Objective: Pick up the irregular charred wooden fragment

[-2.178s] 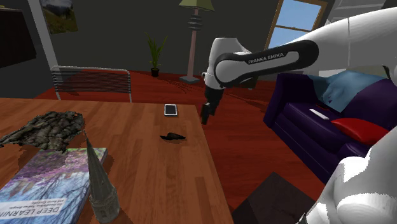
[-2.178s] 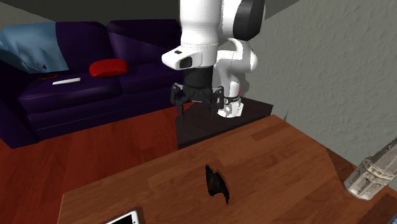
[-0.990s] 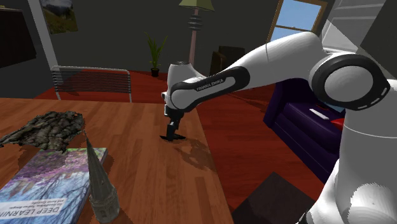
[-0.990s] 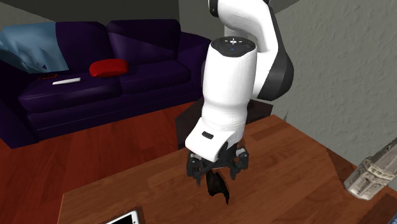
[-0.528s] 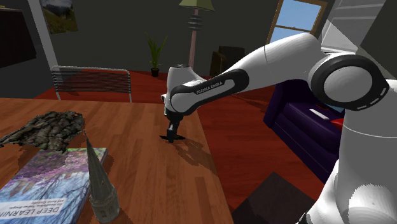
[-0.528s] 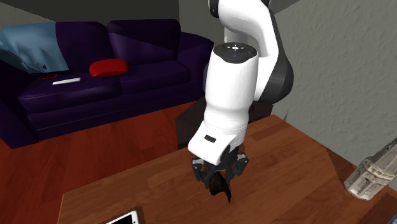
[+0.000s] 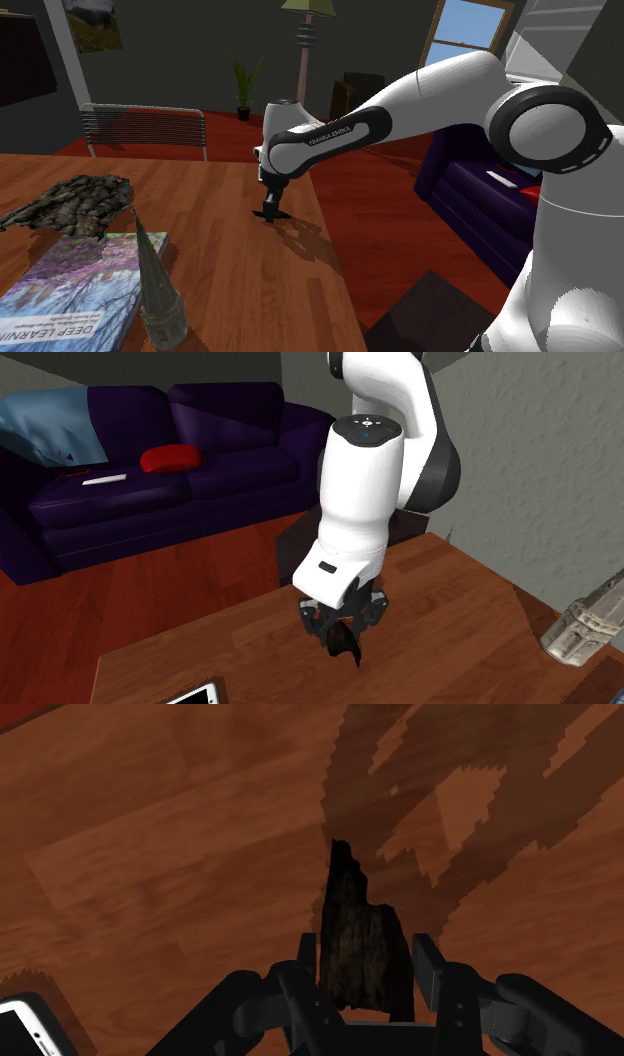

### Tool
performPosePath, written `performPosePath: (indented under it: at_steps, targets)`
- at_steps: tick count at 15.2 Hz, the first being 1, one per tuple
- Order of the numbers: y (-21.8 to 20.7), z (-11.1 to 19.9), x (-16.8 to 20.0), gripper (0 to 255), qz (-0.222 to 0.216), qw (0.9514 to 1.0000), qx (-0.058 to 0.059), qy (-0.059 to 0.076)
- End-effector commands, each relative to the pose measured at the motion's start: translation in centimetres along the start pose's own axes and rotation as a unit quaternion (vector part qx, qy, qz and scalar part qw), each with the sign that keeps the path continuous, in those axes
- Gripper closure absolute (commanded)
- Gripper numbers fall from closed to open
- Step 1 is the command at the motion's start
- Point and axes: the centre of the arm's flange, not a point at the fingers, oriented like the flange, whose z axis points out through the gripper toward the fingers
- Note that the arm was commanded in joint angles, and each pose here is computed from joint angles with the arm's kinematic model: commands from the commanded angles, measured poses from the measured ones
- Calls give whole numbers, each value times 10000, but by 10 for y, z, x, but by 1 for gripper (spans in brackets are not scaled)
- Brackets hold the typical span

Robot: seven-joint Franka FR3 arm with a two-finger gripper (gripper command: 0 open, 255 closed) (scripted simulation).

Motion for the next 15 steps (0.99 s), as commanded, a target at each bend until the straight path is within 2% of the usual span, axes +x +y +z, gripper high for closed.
performPosePath:
  at_steps: [1,13,15]
  targets:
    - [1,-8,0,255,6,10000,-1,-7]
    - [3,-71,2,255,6,10000,-1,-7]
    - [3,-72,3,255,6,10000,-1,-7]
